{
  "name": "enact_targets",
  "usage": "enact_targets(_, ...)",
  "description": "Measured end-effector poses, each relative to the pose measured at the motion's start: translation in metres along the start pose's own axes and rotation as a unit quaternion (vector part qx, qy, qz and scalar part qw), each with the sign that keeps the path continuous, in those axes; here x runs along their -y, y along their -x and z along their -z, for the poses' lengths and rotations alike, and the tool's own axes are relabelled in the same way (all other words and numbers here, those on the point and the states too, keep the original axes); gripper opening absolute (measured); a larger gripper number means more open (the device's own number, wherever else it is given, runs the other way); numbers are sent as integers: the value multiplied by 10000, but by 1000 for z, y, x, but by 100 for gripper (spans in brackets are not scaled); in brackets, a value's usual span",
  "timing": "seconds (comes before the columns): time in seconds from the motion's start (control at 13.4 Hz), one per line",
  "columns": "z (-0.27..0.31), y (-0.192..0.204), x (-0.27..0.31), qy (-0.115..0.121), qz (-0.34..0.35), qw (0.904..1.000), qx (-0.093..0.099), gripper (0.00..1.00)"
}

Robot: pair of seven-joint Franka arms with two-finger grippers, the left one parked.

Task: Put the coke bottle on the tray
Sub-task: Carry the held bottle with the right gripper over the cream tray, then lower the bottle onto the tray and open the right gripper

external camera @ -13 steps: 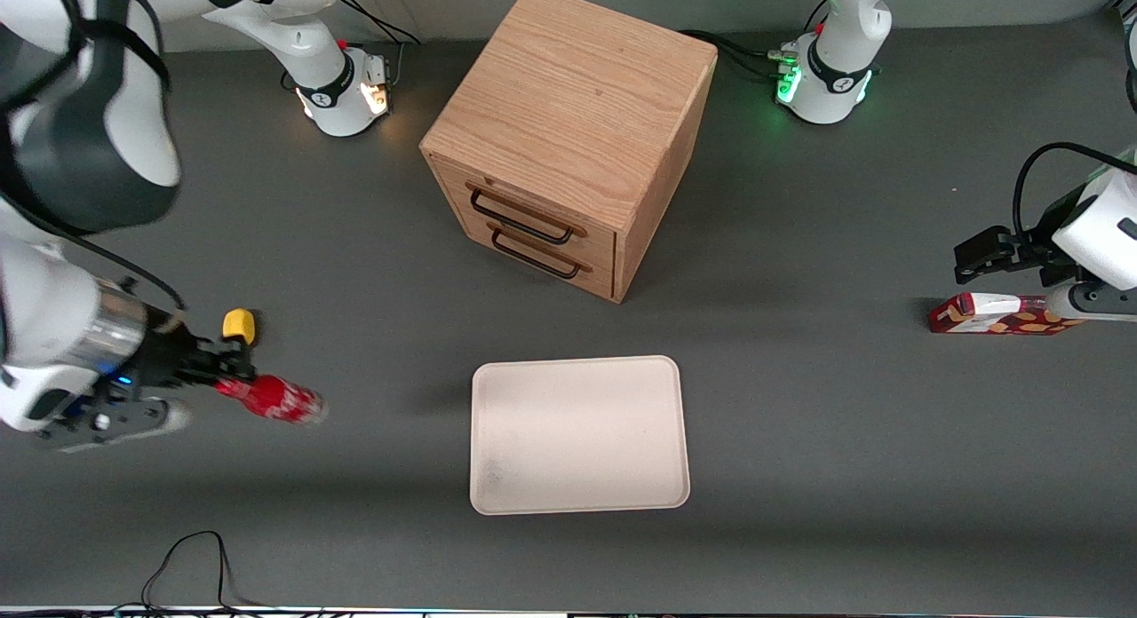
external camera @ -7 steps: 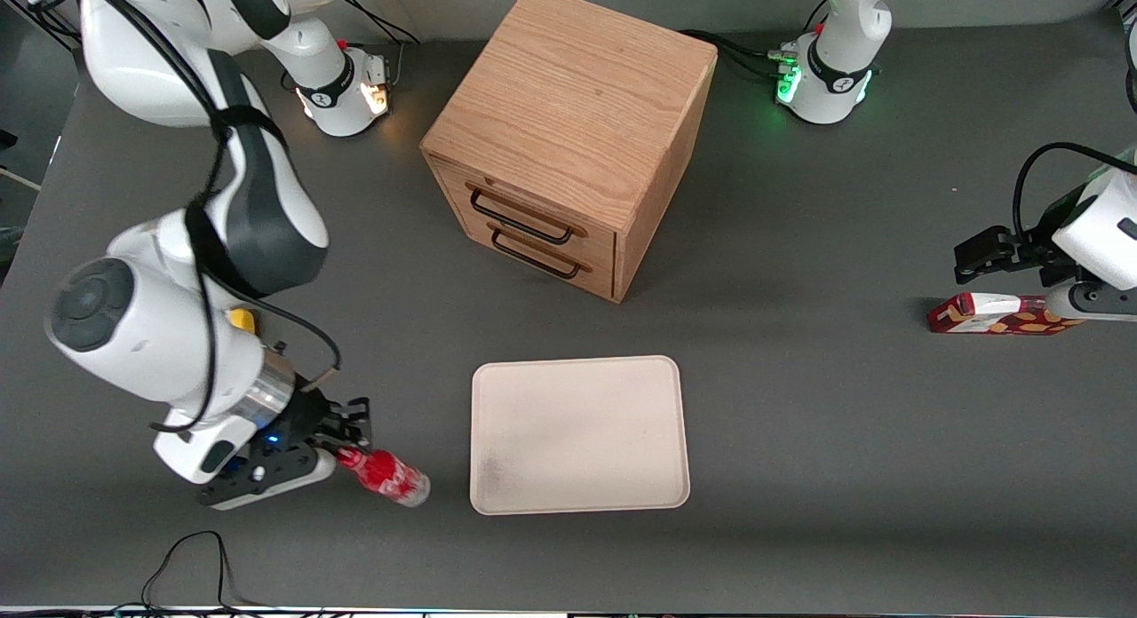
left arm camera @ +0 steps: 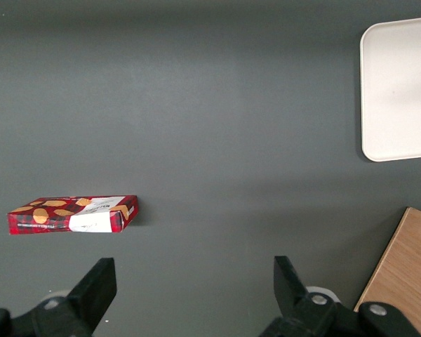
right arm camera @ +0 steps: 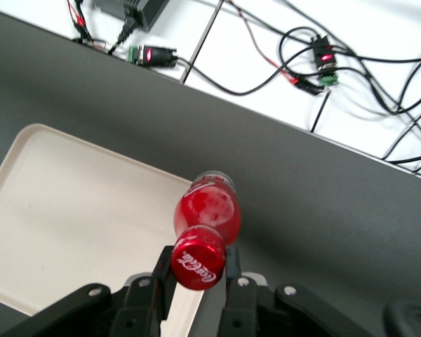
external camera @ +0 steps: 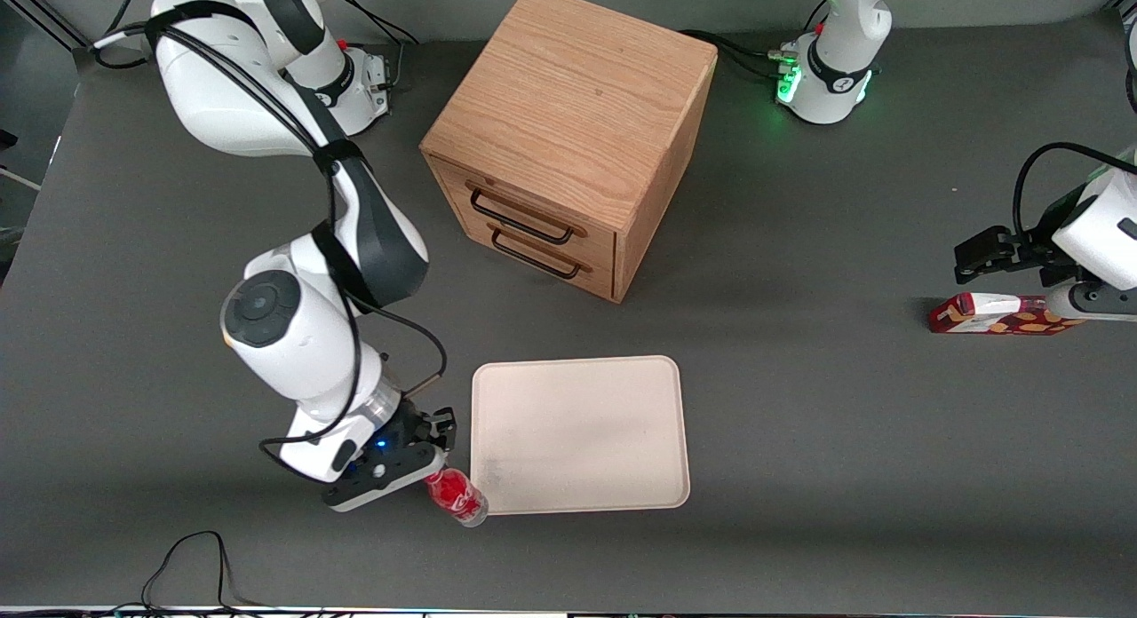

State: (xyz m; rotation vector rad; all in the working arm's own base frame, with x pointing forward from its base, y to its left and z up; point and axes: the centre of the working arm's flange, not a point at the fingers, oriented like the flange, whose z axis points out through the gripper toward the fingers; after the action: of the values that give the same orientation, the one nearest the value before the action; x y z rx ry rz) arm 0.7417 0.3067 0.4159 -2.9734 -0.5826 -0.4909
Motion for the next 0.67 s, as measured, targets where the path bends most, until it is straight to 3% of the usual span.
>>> enact_targets(0.67,-63,27,30,-6,-147,9982,579,31)
